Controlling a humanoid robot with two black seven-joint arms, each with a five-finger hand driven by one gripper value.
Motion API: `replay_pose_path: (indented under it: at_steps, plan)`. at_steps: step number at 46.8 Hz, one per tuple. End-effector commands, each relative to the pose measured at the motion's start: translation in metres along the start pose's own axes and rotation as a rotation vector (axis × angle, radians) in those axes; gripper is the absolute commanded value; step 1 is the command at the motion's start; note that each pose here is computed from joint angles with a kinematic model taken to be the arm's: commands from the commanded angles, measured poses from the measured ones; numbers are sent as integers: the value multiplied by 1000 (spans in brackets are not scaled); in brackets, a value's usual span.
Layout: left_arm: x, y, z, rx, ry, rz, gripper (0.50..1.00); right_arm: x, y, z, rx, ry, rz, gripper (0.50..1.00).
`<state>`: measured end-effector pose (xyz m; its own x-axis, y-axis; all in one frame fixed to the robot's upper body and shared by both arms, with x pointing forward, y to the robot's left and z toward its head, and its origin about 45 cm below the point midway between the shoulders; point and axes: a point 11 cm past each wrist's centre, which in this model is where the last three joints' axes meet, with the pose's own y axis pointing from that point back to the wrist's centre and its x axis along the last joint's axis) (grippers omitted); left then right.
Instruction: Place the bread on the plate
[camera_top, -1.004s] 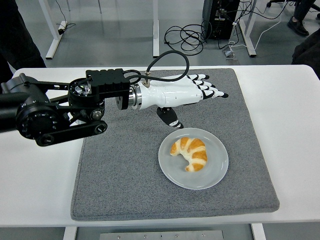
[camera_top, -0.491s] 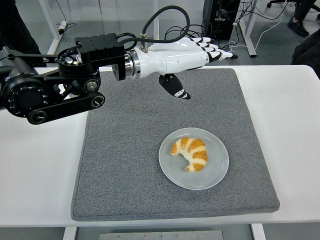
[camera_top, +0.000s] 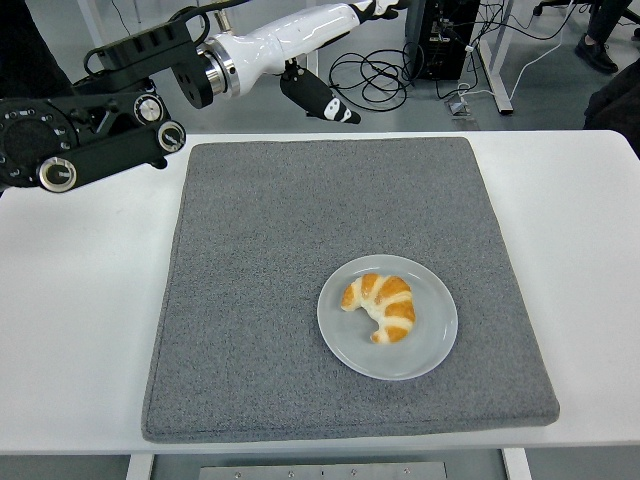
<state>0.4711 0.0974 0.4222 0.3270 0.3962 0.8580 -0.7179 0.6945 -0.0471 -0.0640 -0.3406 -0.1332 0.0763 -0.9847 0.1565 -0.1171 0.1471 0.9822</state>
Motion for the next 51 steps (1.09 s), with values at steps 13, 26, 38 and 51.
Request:
replay_pose_path:
  at_steps: [13, 26, 38, 51]
  plan:
    - [34, 26, -87, 149, 461, 300, 978, 0, 0, 0, 0, 0, -1, 1000]
    - [32, 61, -159, 226, 919, 556, 978, 0, 0, 0, 0, 0, -1, 1000]
    - [-2, 45, -182, 340, 1318, 612, 978, 0, 0, 0, 0, 0, -1, 1000]
    - [-27, 24, -165, 246, 1493, 551, 978, 0, 0, 0, 0, 0, -1, 1000]
